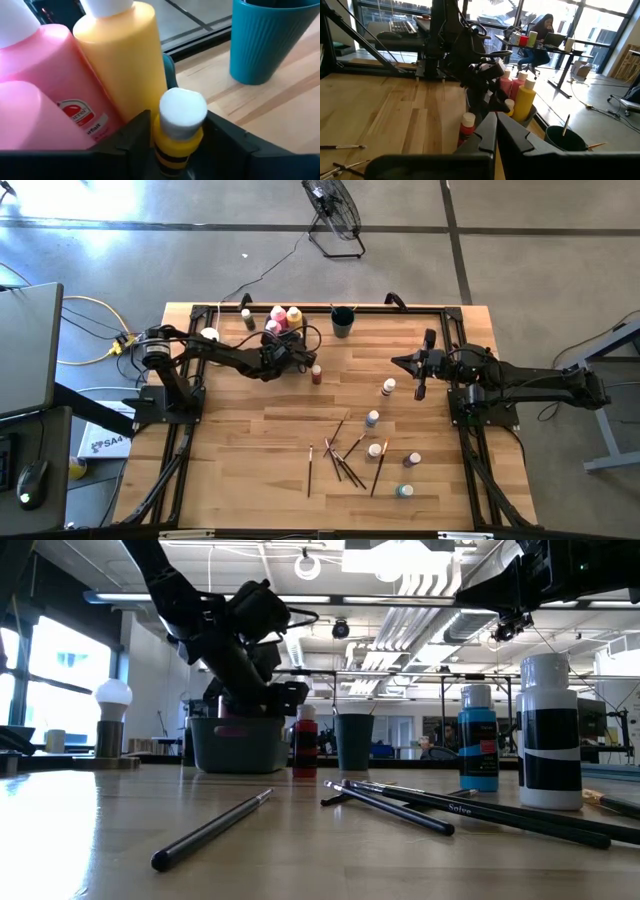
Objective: Pick & Place Paint Supplies
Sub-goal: Put the small yellow paint bottle into the green bin
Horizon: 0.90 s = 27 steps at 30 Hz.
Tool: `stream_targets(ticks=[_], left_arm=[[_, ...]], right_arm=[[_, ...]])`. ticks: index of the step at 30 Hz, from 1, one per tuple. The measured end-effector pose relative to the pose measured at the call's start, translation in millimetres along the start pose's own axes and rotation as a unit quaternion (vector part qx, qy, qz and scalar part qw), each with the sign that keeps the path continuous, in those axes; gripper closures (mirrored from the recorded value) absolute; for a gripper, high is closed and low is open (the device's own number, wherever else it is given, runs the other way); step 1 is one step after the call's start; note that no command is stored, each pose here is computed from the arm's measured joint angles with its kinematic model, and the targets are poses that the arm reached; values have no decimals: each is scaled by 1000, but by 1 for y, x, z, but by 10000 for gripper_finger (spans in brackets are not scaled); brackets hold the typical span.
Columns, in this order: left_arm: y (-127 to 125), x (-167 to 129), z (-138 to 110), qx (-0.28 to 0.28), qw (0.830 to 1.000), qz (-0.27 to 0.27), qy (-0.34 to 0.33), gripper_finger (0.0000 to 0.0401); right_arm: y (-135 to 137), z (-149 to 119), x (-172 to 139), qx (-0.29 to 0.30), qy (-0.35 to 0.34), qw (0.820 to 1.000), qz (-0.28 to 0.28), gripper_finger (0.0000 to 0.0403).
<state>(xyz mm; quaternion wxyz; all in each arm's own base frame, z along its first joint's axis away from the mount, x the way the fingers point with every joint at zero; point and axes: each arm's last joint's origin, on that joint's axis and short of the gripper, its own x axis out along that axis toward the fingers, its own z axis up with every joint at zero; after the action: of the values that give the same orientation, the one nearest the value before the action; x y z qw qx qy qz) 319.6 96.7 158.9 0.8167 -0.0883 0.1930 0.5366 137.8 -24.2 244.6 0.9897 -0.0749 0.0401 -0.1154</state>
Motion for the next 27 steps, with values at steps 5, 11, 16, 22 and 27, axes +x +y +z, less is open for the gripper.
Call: stream_targets(ticks=[5, 11, 16, 22, 27], left_arm=[[0, 0, 0, 1, 1000, -1, 1, 178], [0, 0, 0, 26, 1000, 1, -2, 154], [0, 0, 0, 25, 1000, 2, -3, 153], [0, 0, 1, 23, 1000, 1, -4, 153], [-5, -1, 10, 15, 1000, -13, -9, 153]], right_arm=[[0, 0, 0, 0, 0, 1000, 0, 398], [0, 0, 0, 0, 0, 1000, 0, 398], [0, 0, 0, 0, 0, 1000, 0, 398], [0, 0, 0, 0, 0, 1000, 0, 398], [0, 0, 0, 0, 0, 1000, 0, 398]])
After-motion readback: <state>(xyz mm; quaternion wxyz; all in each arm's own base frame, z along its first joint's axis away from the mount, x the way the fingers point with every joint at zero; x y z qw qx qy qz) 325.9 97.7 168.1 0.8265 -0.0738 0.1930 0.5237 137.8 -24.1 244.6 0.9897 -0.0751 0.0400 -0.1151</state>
